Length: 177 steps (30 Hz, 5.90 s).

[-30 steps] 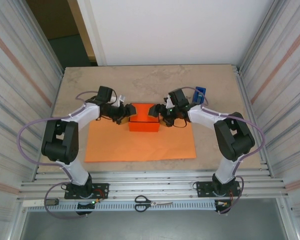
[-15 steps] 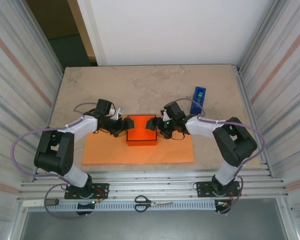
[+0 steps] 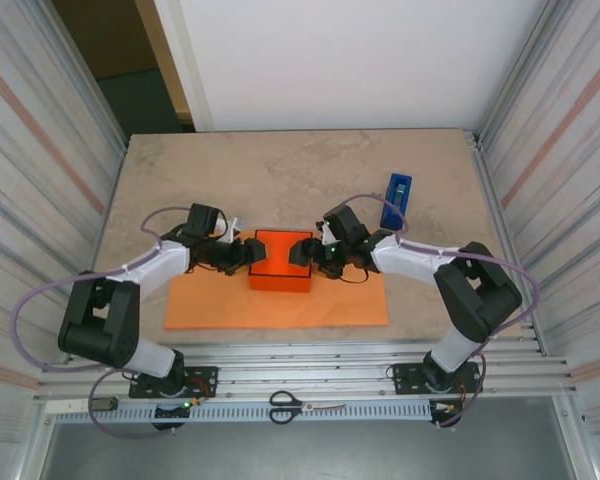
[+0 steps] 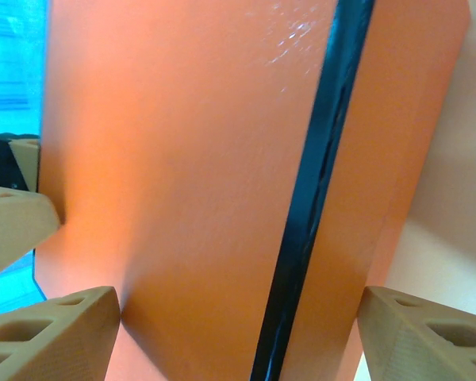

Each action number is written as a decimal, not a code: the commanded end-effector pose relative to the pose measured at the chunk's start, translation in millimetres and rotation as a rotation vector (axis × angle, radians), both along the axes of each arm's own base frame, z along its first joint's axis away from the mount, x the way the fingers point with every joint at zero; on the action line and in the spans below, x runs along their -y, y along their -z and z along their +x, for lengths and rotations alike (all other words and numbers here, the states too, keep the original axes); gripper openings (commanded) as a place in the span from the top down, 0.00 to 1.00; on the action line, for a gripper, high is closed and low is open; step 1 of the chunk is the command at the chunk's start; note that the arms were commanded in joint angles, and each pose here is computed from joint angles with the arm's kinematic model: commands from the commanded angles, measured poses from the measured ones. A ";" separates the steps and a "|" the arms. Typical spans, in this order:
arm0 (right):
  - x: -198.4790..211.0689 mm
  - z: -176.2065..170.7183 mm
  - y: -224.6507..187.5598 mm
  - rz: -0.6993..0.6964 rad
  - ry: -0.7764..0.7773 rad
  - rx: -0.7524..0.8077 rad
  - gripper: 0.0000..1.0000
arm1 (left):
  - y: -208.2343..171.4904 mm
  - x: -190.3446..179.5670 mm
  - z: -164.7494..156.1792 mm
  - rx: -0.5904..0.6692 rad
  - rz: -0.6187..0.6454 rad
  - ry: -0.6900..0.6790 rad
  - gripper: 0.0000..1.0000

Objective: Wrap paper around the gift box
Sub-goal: Place the gift box on the wrapping paper, then move the wrapping paper to the center of the table, then first fold the wrapping paper around the gift box.

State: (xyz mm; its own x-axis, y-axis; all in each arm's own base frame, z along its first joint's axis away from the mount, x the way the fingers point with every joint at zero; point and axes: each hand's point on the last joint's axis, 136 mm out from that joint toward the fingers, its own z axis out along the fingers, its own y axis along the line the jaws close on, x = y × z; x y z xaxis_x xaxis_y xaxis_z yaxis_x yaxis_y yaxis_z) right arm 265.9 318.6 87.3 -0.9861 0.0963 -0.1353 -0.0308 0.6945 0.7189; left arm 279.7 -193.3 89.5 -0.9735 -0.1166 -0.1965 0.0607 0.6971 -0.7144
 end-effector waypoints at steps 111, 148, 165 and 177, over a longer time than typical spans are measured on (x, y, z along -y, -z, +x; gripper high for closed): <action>189.9 25.7 24.6 -0.221 0.398 -0.044 0.25 | -33.0 -35.6 38.9 0.124 0.051 -0.072 0.16; 185.9 -13.4 58.4 -0.166 0.310 -0.201 0.27 | -10.7 -12.7 56.4 0.066 -0.042 -0.025 0.19; 172.7 -0.5 29.5 -0.045 0.305 -0.083 0.30 | -12.5 -10.9 60.0 0.070 -0.058 -0.026 0.19; 174.2 -1.6 31.5 -0.053 0.310 -0.081 0.31 | -13.6 -11.5 62.1 0.074 -0.051 -0.028 0.19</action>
